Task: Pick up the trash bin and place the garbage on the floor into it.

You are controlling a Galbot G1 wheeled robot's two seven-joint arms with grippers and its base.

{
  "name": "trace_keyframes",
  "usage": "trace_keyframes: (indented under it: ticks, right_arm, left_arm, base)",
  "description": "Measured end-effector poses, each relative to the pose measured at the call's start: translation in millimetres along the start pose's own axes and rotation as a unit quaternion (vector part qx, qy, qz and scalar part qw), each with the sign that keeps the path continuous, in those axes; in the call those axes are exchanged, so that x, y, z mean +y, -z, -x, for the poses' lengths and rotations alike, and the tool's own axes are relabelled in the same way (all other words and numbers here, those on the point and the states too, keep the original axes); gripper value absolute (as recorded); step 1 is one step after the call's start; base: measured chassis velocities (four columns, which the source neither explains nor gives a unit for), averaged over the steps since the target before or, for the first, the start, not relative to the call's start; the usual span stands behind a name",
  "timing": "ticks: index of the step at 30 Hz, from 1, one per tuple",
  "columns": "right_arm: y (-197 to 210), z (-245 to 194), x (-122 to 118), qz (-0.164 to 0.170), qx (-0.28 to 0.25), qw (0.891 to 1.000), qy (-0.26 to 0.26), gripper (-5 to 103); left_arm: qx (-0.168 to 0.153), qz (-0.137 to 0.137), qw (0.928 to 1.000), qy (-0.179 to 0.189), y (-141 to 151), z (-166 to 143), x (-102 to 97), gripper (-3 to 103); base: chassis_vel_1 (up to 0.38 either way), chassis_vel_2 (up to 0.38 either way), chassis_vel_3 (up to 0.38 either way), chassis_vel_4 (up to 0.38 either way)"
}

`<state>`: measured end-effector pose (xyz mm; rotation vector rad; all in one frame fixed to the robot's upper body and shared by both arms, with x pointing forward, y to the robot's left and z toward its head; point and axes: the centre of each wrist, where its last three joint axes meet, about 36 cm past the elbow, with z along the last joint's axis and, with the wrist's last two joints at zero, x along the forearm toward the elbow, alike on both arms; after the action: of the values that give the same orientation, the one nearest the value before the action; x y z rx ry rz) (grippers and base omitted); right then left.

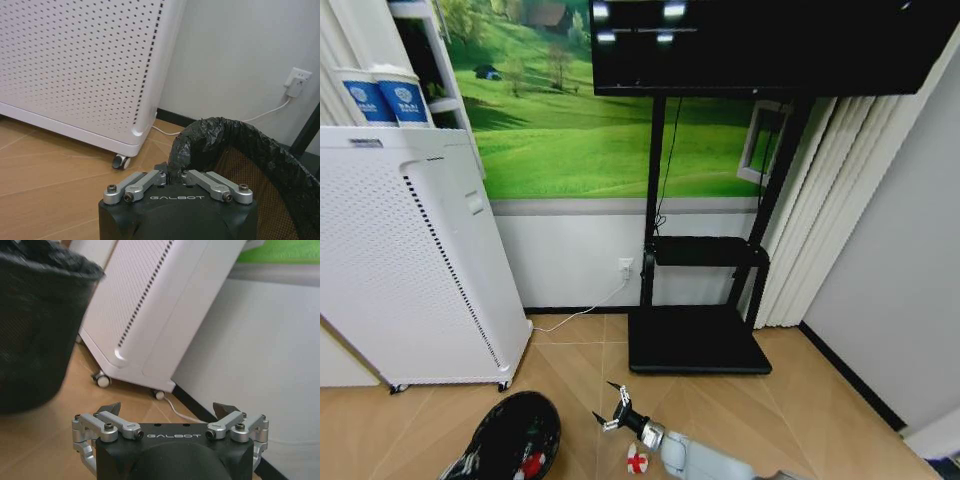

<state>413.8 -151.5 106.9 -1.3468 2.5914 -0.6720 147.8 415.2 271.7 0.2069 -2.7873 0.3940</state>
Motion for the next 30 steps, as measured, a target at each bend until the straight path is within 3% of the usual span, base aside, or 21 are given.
trace_keyframes:
  ticks: [8,20,28,30]
  right_arm:
    - [-19,-29,-7,-0.012,0.037,0.999,-0.007,100]
    - [-40,-67,-4,-0.025,0.082,0.996,-0.006,100]
    - [-51,-91,-34,-0.063,0.103,0.992,0.025,100]
    - [-51,-117,-43,-0.076,0.102,0.991,0.041,100]
  left_arm:
    - [-0.002,0.0,0.9997,0.023,-5,-31,22.7,6]
    - [0.005,0.003,0.9994,0.033,-24,-61,36.5,6]
    - [0.007,0.005,0.9994,0.034,-32,-65,42.2,6]
    - [0.007,0.005,0.9994,0.032,-34,-63,41.6,6]
  base:
    - [0.0,0.0,0.0,0.0]
    - [0.0,0.0,0.0,0.0]
    - [0.0,0.0,0.0,0.0]
    - [0.0,0.0,0.0,0.0]
